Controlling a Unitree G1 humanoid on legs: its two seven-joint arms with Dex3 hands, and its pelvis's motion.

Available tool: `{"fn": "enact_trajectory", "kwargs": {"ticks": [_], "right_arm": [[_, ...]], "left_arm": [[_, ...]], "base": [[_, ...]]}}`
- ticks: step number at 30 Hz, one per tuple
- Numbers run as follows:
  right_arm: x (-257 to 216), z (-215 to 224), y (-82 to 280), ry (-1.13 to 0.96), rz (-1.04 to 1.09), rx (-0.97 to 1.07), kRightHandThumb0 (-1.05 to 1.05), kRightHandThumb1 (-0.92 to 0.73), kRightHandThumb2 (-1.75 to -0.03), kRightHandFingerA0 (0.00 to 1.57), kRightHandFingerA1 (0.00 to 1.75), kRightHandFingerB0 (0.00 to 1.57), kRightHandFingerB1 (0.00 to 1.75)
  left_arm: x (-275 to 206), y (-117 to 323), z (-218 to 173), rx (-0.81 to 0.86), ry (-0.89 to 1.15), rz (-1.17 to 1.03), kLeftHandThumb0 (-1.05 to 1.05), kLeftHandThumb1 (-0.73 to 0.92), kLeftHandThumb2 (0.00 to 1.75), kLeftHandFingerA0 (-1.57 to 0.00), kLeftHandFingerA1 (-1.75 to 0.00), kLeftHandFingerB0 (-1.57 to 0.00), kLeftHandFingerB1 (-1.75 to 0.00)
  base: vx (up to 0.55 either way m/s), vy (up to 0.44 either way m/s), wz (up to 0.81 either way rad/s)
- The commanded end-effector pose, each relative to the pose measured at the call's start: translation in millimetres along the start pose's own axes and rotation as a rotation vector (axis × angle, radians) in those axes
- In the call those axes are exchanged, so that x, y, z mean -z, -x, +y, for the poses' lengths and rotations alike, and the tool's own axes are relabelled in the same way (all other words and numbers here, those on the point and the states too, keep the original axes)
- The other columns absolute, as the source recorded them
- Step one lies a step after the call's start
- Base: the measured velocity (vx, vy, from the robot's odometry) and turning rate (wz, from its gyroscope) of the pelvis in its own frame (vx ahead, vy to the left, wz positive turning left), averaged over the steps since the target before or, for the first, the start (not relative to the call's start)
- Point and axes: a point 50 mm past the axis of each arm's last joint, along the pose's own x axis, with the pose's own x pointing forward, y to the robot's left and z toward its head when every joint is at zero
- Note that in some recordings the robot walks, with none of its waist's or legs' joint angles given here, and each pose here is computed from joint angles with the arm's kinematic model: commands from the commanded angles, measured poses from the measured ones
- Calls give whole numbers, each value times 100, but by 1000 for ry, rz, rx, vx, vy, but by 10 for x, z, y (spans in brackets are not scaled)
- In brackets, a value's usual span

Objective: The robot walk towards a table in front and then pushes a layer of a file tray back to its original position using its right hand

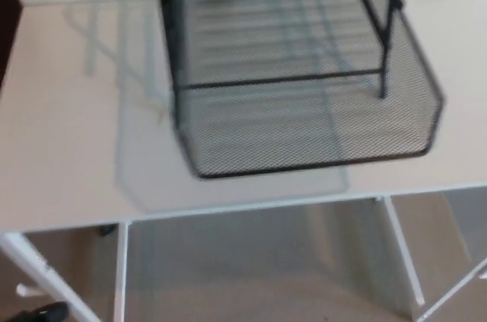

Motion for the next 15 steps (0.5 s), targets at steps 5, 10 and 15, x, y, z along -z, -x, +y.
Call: {"fn": "enact_trajectory", "kwargs": {"ticks": [5, 10, 15], "right_arm": [[70, -20, 49, 14, 16, 9, -51, -44, -74, 67, 53, 51, 48], [110, 11, 119, 27, 30, 2, -51, -45, -74, 67, 53, 50, 48], [172, 29, 163, -3, 41, -16, -44, -52, -56, 72, 41, 57, 37]], "left_arm": [[197, -15, -258, 56, 1, 43, -25, 57, 57, -56, -46, -42, -39], [320, 61, -370, 61, 24, 55, -19, 60, 57, -55, -47, -42, -40], [406, 119, -462, 37, 50, 79, -18, 64, 59, -55, -47, -42, -40]], "base": [[47, -14, -10], [11, 109, -4], [13, 127, 3]]}}
